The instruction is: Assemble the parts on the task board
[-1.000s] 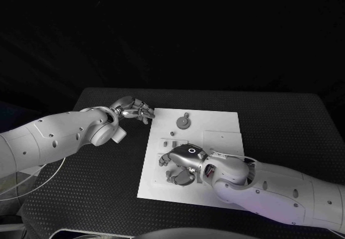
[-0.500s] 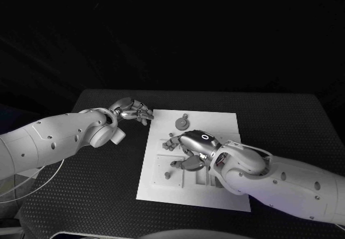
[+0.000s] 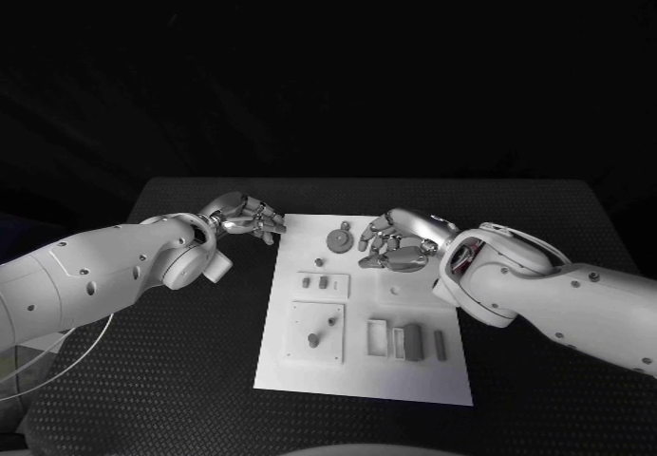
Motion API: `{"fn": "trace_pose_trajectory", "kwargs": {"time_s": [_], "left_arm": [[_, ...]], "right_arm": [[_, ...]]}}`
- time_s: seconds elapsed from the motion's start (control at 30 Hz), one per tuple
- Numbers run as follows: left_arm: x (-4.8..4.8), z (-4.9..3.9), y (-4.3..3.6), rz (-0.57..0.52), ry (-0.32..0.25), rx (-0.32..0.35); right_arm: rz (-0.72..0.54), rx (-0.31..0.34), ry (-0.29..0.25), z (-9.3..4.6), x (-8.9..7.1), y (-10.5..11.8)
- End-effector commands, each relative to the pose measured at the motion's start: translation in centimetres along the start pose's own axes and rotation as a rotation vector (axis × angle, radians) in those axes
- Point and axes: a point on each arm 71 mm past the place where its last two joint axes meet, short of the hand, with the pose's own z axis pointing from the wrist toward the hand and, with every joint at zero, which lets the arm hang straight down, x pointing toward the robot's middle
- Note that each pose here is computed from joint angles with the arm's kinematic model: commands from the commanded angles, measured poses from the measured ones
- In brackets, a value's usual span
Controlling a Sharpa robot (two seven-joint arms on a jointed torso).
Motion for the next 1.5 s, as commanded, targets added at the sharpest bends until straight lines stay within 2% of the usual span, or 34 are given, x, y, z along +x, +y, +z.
{"fn": "trace_pose_trajectory", "kwargs": {"time_s": [0.03,0.07,0.1,0.17,0.33,0.4,0.47,0.5,0.53,0.67,0.83,0.93,1.0,1.1,1.27,1.5], "left_arm": [[-0.01,-0.01,-0.14,-0.003,0.0,0.012],[-0.02,-0.01,-0.14,-0.002,0.0,0.012],[-0.06,0.02,-0.11,-0.002,-0.002,0.011],[-0.02,0.03,-0.13,-0.002,-0.001,0.011],[0.06,0.08,-0.15,-0.003,0.003,0.011],[0.07,0.09,-0.14,-0.002,0.003,0.011],[0.06,0.12,-0.12,-0.002,0.002,0.01],[0.07,0.13,-0.12,-0.002,0.002,0.01],[0.15,0.19,-0.16,-0.002,0.003,0.011],[0.3,0.29,-0.21,-0.002,0.007,0.014],[0.43,0.37,-0.19,-0.001,0.006,0.013],[0.42,0.38,-0.19,0.0,0.006,0.014],[0.42,0.41,-0.18,0.0,0.005,0.013],[0.43,0.44,-0.13,0.001,0.005,0.009],[0.52,0.46,-0.13,0.0,0.007,0.01],[0.51,0.44,-0.09,-0.001,0.008,0.009]], "right_arm": [[0.06,0.162,0.166,-1.0,0.7,-1.8],[0.085,0.176,0.172,-1.1,0.7,-2.0],[0.139,0.217,0.199,-1.5,0.8,-2.5],[0.167,0.271,0.273,-2.2,1.1,-3.1],[0.145,0.316,0.412,-3.9,1.9,-4.0],[0.151,0.339,0.443,-4.6,2.0,-4.5],[0.163,0.375,0.422,-5.2,1.8,-5.2],[0.178,0.39,0.4,-5.3,1.6,-5.4],[0.207,0.416,0.356,-5.6,1.4,-5.9],[0.27,0.448,0.328,-6.5,1.3,-7.0],[0.272,0.469,0.385,-7.7,1.9,-7.9],[0.247,0.479,0.417,-8.0,2.1,-8.0],[0.227,0.494,0.463,-8.2,2.3,-8.1],[0.194,0.498,0.504,-8.3,2.6,-8.0],[0.179,0.479,0.546,-8.3,3.0,-7.4],[0.126,0.472,0.567,-8.2,3.2,-7.2]]}}
